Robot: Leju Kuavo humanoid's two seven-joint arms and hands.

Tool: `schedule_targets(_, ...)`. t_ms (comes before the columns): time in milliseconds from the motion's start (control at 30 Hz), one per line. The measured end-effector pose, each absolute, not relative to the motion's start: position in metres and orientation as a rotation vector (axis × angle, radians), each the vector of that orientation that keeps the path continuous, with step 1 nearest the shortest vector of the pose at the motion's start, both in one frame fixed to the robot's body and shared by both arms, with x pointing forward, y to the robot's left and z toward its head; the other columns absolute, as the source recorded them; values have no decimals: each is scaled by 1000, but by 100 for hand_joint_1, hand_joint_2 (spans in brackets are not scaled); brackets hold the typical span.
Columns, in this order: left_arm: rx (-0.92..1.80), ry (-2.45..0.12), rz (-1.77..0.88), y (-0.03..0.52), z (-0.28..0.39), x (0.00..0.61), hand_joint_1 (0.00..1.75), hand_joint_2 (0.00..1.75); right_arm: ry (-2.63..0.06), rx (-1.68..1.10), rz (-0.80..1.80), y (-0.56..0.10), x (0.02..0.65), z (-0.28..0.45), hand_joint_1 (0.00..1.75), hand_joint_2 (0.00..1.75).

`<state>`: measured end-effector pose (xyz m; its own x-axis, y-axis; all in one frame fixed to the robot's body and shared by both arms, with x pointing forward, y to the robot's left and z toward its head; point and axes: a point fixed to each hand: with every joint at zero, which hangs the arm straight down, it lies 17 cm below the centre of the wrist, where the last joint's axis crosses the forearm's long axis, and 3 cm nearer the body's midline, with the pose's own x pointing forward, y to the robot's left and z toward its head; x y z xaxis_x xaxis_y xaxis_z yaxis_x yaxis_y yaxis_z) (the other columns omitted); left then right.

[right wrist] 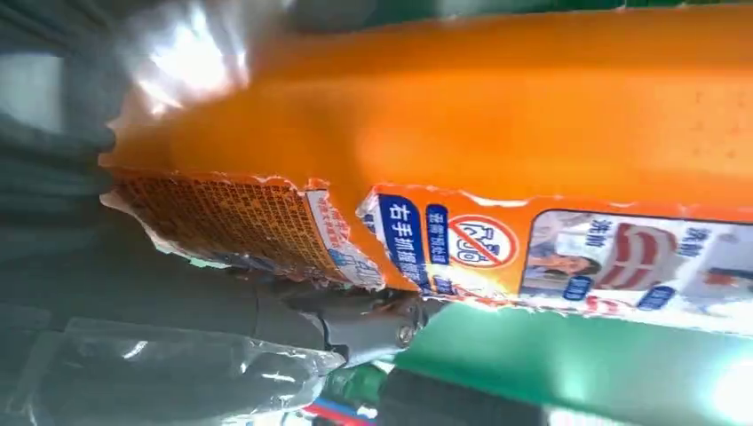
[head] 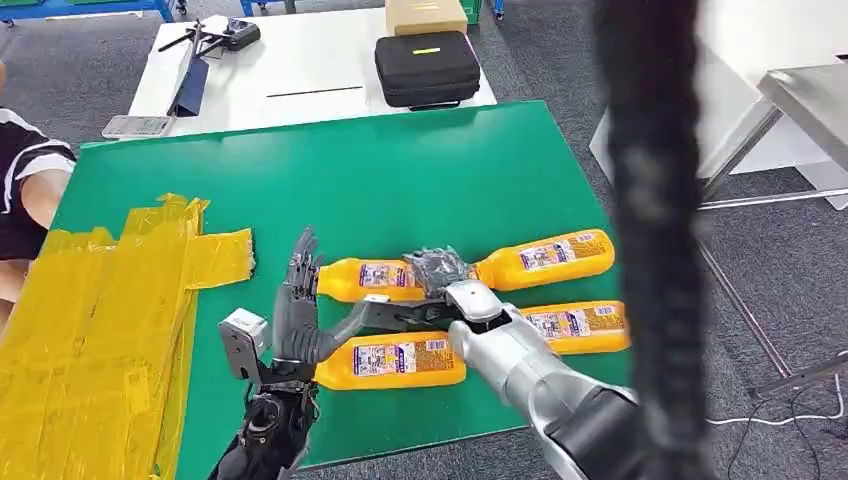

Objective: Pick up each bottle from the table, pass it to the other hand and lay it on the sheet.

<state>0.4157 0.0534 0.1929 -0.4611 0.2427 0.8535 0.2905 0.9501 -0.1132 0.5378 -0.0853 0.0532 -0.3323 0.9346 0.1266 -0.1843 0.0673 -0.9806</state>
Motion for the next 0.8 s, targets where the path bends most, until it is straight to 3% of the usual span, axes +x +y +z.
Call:
schedule_targets(533, -160, -2111, -282, 55, 203, 417, 0, 175, -1904, -904, 852, -116, 528, 162, 175, 175)
schedule_targets(800, -267, -2135, -263, 66, 239, 422, 0, 175, -2044, -772, 581, -125, 506, 190, 175, 175)
